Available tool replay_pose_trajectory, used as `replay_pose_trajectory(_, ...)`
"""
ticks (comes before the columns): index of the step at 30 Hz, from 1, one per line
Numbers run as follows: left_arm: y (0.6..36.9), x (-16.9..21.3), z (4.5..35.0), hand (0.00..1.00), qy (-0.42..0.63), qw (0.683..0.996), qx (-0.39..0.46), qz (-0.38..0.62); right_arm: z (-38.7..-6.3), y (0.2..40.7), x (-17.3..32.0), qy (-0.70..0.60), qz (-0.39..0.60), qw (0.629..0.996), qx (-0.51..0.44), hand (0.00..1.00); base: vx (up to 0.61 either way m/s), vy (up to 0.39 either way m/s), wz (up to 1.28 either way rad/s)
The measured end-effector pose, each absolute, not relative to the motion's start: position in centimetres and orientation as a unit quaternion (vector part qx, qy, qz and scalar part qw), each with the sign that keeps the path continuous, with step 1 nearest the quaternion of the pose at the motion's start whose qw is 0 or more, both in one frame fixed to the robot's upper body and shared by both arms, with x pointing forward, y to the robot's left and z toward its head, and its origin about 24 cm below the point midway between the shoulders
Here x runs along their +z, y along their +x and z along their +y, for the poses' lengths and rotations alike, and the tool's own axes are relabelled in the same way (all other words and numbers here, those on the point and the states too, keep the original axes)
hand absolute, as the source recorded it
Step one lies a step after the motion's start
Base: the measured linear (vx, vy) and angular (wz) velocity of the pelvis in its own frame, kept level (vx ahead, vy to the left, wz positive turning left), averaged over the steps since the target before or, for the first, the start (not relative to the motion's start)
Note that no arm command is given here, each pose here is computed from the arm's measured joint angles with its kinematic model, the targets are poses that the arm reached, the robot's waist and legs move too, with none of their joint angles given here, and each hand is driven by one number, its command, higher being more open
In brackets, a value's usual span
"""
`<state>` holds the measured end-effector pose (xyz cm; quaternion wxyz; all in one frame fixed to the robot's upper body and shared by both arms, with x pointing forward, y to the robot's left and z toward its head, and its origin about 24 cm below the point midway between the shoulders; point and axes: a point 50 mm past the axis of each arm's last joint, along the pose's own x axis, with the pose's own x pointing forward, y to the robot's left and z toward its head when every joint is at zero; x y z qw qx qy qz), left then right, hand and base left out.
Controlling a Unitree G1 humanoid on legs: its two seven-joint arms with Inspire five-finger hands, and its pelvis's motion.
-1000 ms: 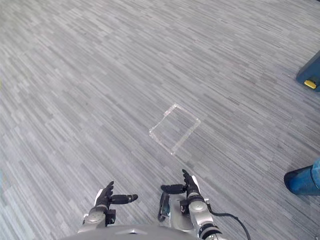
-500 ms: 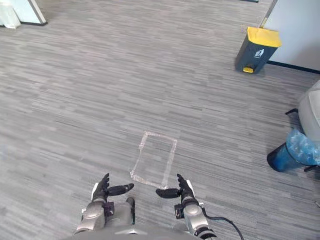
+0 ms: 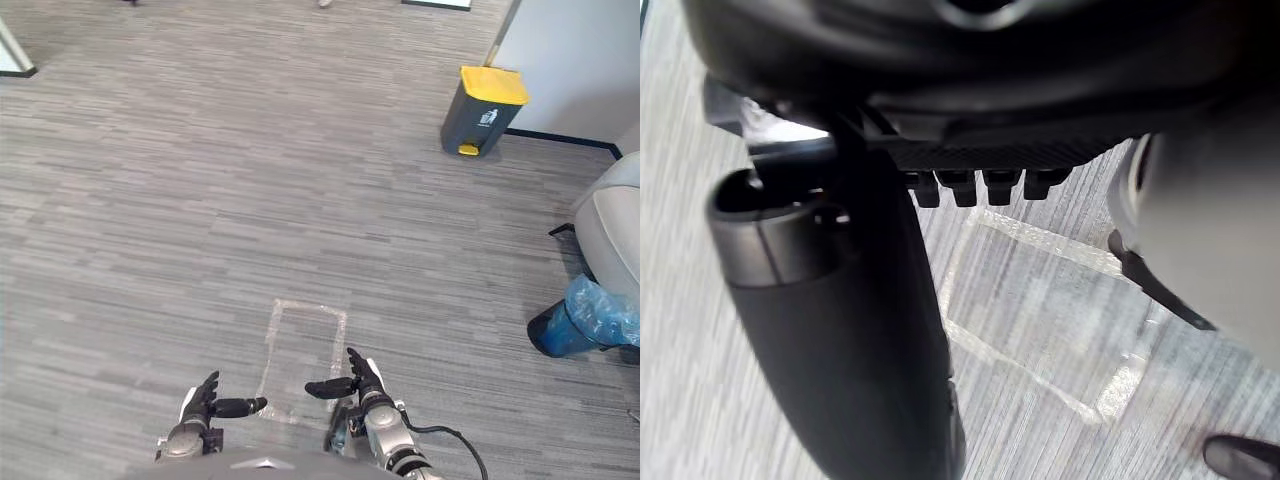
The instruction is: Organize the slippers on the shoe rack
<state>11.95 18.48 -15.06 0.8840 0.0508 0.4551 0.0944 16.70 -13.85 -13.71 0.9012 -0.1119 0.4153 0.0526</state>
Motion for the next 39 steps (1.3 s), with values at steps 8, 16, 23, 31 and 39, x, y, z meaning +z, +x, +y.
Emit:
replay_pose_trajectory(8,13.0,-14.6,17.8,1.0,0.031,0.895,0.095,0.435,-14.8,15.4,-14.0,-0.1,0.43,0.897,0.022,1.0,0.38,-0.124,-0.37)
replay_pose_trajectory(16,12.9,-14.4,18.6,1.0,0.032,0.895,0.116,0.429,-14.8,14.4,-14.5,-0.087,0.448,0.89,0.005,1.0,0.33,0.203,-1.31)
replay_pose_trajectory(23,12.7,-14.6,19.6,1.0,0.037,0.888,0.129,0.439,-14.2,14.4,-14.6,-0.081,0.452,0.888,0.013,1.0,0.22,0.3,-0.83)
replay_pose_trajectory(31,11.8,-15.0,19.3,1.0,0.03,0.88,0.134,0.454,-13.8,14.7,-14.7,-0.105,0.456,0.883,0.039,1.0,0.12,0.106,-1.15)
replay_pose_trajectory(39,12.2,-15.0,18.8,1.0,0.029,0.883,0.117,0.453,-15.5,13.8,-15.2,-0.124,0.474,0.871,0.025,1.0,0.1,-0.042,-0.31)
